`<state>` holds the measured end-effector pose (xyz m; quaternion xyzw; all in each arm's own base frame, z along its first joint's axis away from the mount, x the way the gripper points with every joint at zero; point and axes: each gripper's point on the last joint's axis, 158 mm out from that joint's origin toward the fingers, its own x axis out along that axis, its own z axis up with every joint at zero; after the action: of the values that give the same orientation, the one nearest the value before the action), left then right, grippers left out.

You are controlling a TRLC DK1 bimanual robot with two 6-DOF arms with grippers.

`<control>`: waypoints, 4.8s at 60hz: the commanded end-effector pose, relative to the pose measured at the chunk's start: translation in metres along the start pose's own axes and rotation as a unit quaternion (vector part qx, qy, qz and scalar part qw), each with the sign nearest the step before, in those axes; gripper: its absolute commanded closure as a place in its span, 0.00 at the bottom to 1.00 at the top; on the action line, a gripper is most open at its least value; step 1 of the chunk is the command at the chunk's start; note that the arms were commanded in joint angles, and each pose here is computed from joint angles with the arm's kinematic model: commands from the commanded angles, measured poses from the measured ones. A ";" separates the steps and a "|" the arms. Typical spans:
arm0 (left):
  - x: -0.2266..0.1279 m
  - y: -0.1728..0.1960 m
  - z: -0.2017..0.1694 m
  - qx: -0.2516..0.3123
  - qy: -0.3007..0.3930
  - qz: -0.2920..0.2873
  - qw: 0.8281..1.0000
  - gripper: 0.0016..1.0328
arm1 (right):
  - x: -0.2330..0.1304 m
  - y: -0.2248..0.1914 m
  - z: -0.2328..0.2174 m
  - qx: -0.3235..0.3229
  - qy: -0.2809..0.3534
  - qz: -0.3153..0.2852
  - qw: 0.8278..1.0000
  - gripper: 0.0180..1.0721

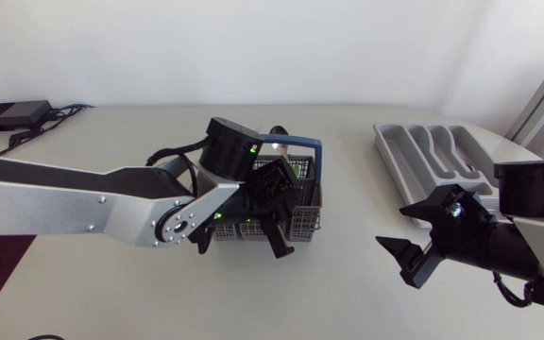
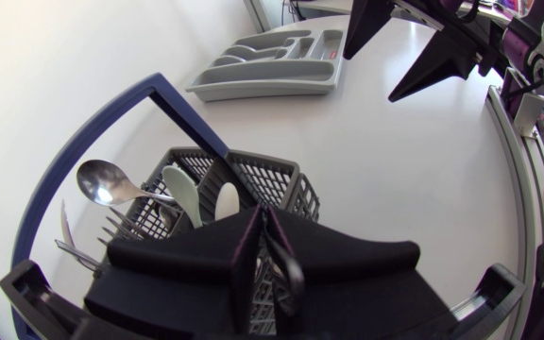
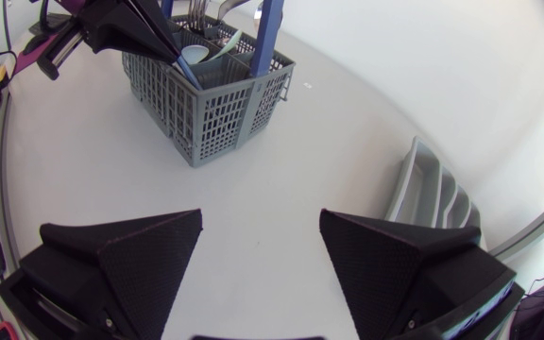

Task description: Sort the cutlery from the basket into the organizer compartments.

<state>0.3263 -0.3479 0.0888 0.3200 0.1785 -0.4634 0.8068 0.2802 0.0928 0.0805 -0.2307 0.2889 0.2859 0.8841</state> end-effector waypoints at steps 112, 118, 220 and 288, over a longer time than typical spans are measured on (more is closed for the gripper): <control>-0.160 0.026 0.138 -0.119 -0.145 -0.136 0.973 0.97 | -0.053 0.090 0.174 0.005 -0.156 0.194 0.969 0.15; -0.164 0.020 0.139 -0.129 -0.148 -0.153 0.969 0.97 | -0.052 0.096 0.178 0.008 -0.156 0.208 0.966 0.15; -0.217 0.093 0.154 -0.201 -0.262 -0.077 0.941 0.07 | -0.034 0.086 0.137 0.039 -0.077 0.224 0.971 0.95; -0.107 -0.001 0.014 0.038 -0.033 -0.038 0.998 0.07 | 0.010 -0.370 -0.091 0.247 0.141 -0.227 0.931 0.94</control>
<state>0.2760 -0.2874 0.1806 0.3110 0.1390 -0.5013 0.7954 0.4758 -0.2085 0.1093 -0.1102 0.4078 -0.0201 0.9062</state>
